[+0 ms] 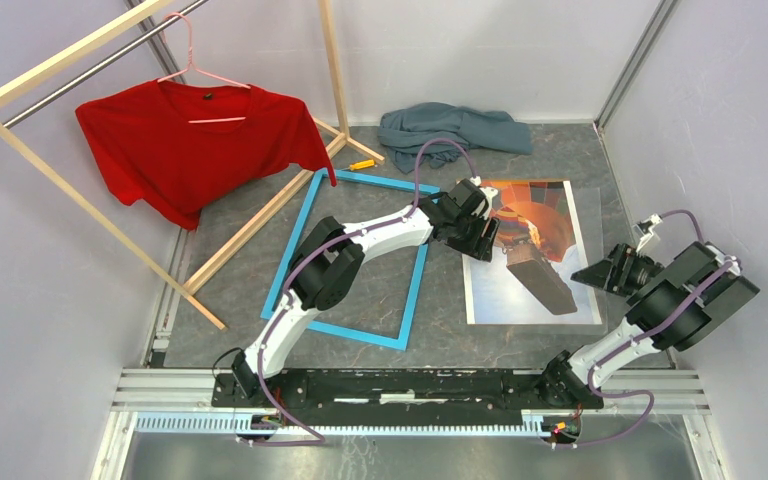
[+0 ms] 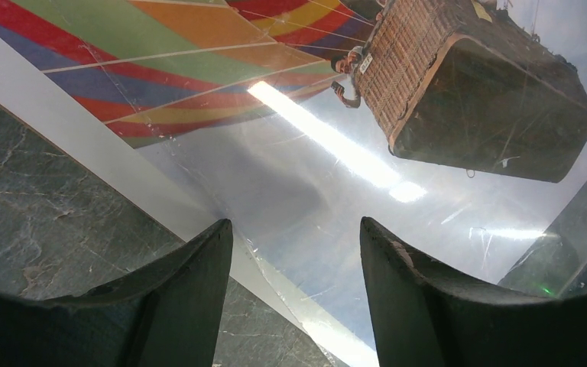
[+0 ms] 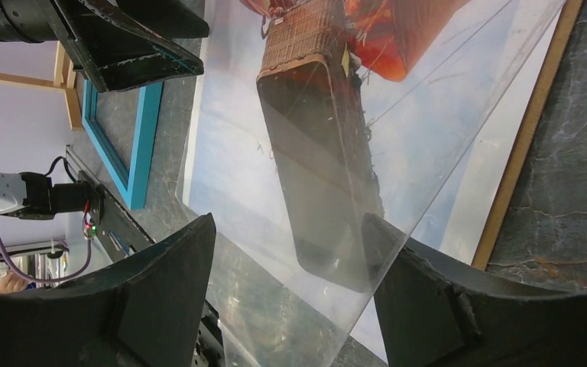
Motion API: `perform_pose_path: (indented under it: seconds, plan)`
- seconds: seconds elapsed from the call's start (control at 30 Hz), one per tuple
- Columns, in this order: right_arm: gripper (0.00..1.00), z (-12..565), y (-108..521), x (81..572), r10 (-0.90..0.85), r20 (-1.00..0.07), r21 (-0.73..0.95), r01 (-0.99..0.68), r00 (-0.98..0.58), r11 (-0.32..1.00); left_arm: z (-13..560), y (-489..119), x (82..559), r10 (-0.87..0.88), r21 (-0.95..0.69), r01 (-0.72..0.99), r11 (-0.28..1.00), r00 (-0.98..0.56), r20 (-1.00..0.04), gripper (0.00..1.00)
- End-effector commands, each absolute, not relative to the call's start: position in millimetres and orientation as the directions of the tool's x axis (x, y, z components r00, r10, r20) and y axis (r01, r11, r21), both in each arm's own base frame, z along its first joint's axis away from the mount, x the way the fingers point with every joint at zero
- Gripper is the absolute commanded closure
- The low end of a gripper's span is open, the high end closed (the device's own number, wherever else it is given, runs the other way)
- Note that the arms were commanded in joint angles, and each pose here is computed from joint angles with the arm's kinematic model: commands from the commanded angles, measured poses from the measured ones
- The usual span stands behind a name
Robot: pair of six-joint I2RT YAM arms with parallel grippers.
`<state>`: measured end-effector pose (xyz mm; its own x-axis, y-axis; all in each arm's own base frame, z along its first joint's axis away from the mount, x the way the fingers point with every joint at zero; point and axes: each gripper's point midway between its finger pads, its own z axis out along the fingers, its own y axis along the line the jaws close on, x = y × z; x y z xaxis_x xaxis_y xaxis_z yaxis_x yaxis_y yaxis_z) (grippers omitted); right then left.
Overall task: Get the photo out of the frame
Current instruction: Pick up the photo frame item from the photo frame.
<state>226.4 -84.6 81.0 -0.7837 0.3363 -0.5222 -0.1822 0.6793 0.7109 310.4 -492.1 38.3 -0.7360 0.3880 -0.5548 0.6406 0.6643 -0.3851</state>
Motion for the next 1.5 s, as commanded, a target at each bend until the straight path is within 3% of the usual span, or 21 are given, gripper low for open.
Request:
perform_pose_path:
  seconds: [0.0, 0.1, 0.4, 0.53, 0.63, 0.8, 0.87, 1.47]
  plan:
    - [0.23, 85.1, -77.1, 229.0, 0.361, -0.507, 0.743, -0.185, -0.783, 0.644, 31.2, -488.6, 300.1, 0.397, -0.397, 0.626, 0.671, -0.756, -0.521, 0.31]
    - [0.25, 86.0, -74.3, 230.5, 0.36, -0.506, 0.748, -0.19, -0.784, 0.636, 32.2, -488.2, 300.7, 0.395, -0.395, 0.626, 0.672, -0.755, -0.523, 0.31]
    - [0.49, 90.5, -70.8, 232.7, 0.353, -0.511, 0.751, -0.207, -0.784, 0.628, 44.9, -485.9, 304.9, 0.383, -0.393, 0.628, 0.671, -0.748, -0.542, 0.31]
    - [0.54, 89.1, -65.9, 232.3, 0.349, -0.505, 0.758, -0.212, -0.79, 0.617, 58.7, -485.4, 309.3, 0.368, -0.395, 0.633, 0.666, -0.739, -0.564, 0.31]
    - [0.64, 89.9, -63.0, 233.7, 0.349, -0.504, 0.763, -0.217, -0.79, 0.609, 62.3, -485.0, 309.4, 0.365, -0.397, 0.634, 0.664, -0.738, -0.568, 0.31]
    - [0.91, 93.7, -63.4, 236.2, 0.35, -0.513, 0.758, -0.223, -0.784, 0.613, 66.1, -483.9, 310.0, 0.362, -0.398, 0.636, 0.661, -0.735, -0.573, 0.3]
    - [0.97, 96.5, -64.1, 237.5, 0.348, -0.521, 0.753, -0.228, -0.779, 0.618, 72.6, -482.8, 312.9, 0.353, -0.402, 0.635, 0.659, -0.734, -0.581, 0.3]
    - [1.0, 144.0, -67.9, 259.8, 0.443, -0.555, 0.77, -0.232, -0.704, 0.595, 169.8, -412.2, 387.2, 0.177, -0.419, 0.608, 0.674, -0.684, -0.707, 0.27]
